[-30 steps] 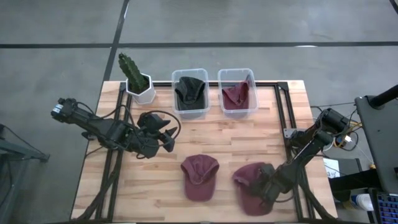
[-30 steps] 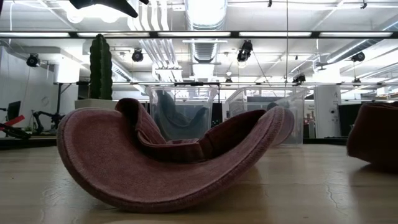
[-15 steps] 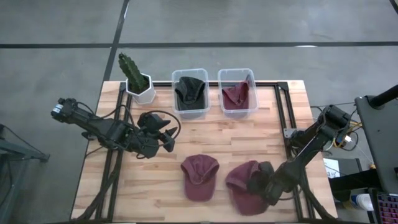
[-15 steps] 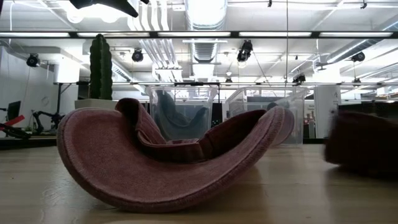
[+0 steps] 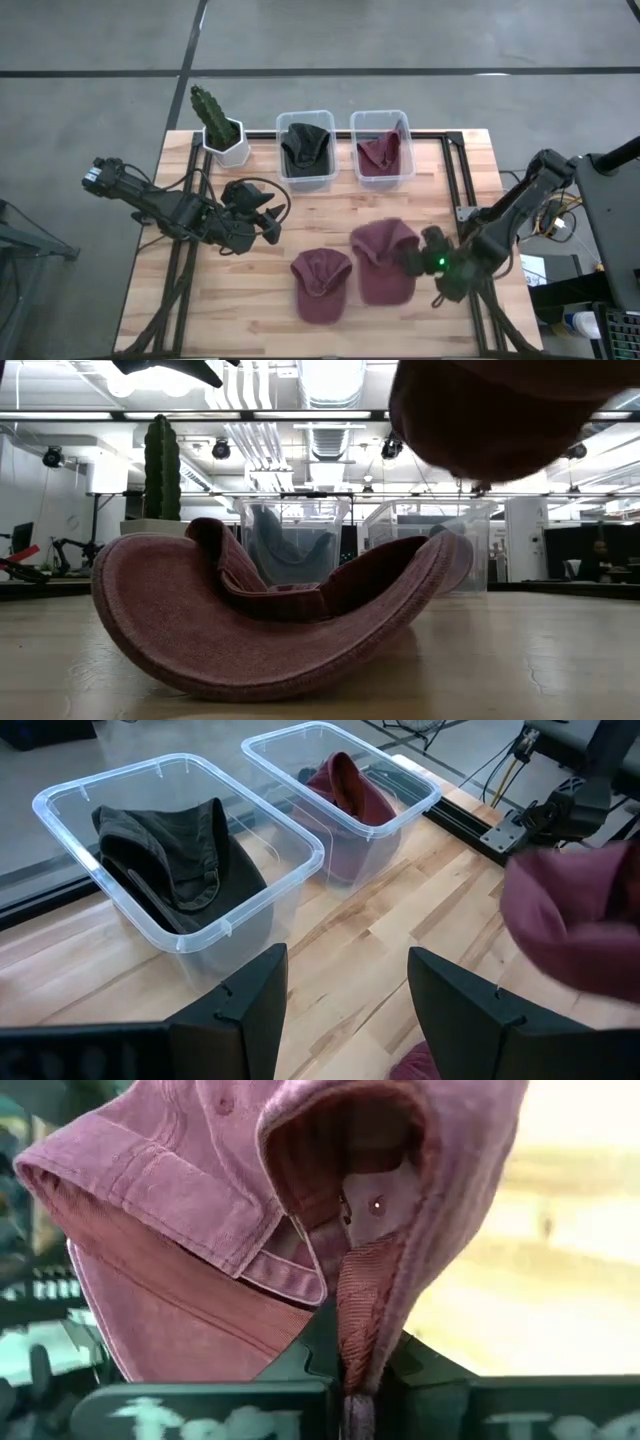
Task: Pick & Place hat
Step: Put the right red cap into the right transparent bin
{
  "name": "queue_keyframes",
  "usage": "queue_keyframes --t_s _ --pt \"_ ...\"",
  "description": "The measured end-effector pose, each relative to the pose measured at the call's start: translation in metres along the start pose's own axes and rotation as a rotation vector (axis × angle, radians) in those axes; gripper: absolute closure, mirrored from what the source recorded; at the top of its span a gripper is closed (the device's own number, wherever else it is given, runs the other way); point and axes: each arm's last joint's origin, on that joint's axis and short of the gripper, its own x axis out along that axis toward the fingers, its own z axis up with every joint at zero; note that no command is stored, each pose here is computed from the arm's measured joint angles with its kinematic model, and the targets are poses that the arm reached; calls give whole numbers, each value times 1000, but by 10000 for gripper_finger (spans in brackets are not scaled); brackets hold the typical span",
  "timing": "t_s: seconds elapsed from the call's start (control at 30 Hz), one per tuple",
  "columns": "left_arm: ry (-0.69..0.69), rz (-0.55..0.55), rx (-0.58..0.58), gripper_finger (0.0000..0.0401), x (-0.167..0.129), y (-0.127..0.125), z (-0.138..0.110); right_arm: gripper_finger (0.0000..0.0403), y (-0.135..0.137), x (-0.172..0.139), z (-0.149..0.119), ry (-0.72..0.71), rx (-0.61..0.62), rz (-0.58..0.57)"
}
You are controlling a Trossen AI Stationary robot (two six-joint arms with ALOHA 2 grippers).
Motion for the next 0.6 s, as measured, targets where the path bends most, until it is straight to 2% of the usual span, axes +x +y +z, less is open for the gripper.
queue_keyframes --t_s 0.6 --pt "1 -1 0 201 0 0 0 394 -1 -44 118 -209 -85 48"
